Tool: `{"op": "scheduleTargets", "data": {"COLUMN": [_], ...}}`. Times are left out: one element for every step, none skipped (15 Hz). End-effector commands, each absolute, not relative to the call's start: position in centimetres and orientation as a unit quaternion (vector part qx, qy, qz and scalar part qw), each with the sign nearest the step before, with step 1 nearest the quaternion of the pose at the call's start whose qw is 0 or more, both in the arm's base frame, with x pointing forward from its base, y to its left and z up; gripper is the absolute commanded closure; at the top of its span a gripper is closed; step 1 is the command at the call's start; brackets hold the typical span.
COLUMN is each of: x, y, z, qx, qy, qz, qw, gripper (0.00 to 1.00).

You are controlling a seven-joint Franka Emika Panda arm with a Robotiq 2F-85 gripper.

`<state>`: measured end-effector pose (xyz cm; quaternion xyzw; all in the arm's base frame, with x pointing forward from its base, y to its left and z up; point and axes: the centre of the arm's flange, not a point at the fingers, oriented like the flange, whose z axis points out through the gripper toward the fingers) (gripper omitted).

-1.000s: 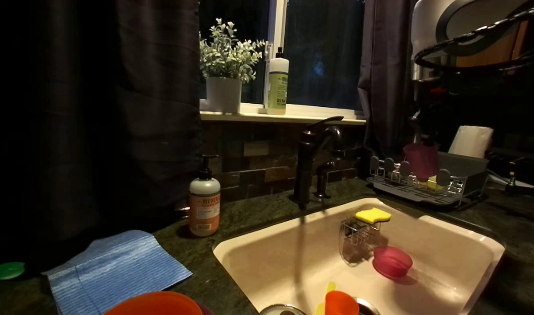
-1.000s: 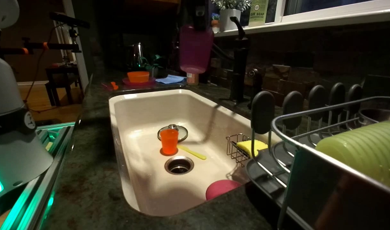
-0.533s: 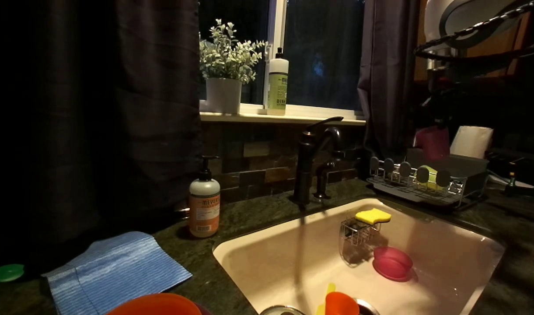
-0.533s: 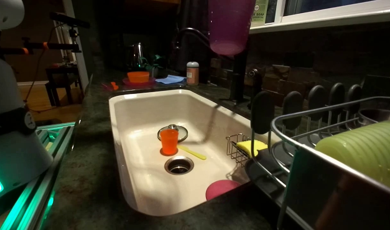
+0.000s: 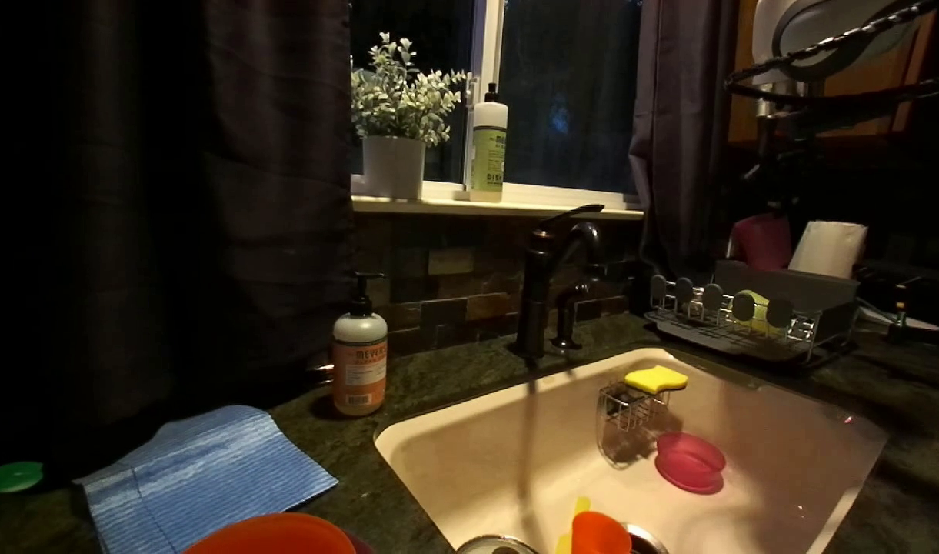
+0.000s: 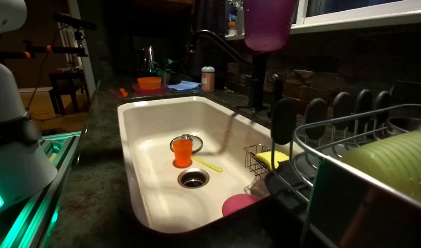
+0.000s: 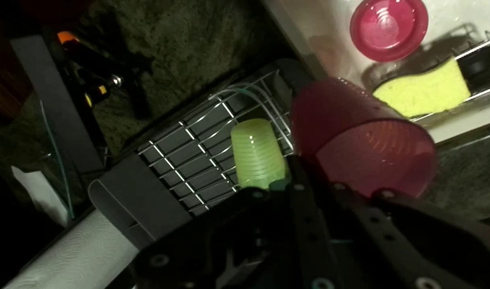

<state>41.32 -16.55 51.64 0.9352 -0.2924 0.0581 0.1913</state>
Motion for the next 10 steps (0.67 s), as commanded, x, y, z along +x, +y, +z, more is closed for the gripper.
{"op": "scheduleTargets", "data": {"x": [43.7,44.2,44.3,44.8,45.2,45.4,46.0,46.5,46.9,47.2], "y": [-21.1,-22.3,-23.2,-24.0,-24.9,-25.8,-26.7,-27.5,-28.4,-29.2], "z": [52.7,52.5,52.3,52.1,51.9,51.3,51.1,50.8,50.5,50.2], "qx": [0.917,0.913,0.91,0.908,0.905,0.904,0.901,0.899,0.896,0.892], "qy": [-0.344,-0.353,-0.36,-0.365,-0.37,-0.371,-0.374,-0.377,-0.379,-0.383], "qz": [0.067,0.066,0.066,0.065,0.069,0.074,0.085,0.098,0.112,0.128], "qw": [0.19,0.192,0.194,0.196,0.2,0.199,0.201,0.201,0.201,0.202], "gripper": [0.99,0.99,0.99,0.99,0.99,0.99,0.99,0.99,0.99,0.99]}}
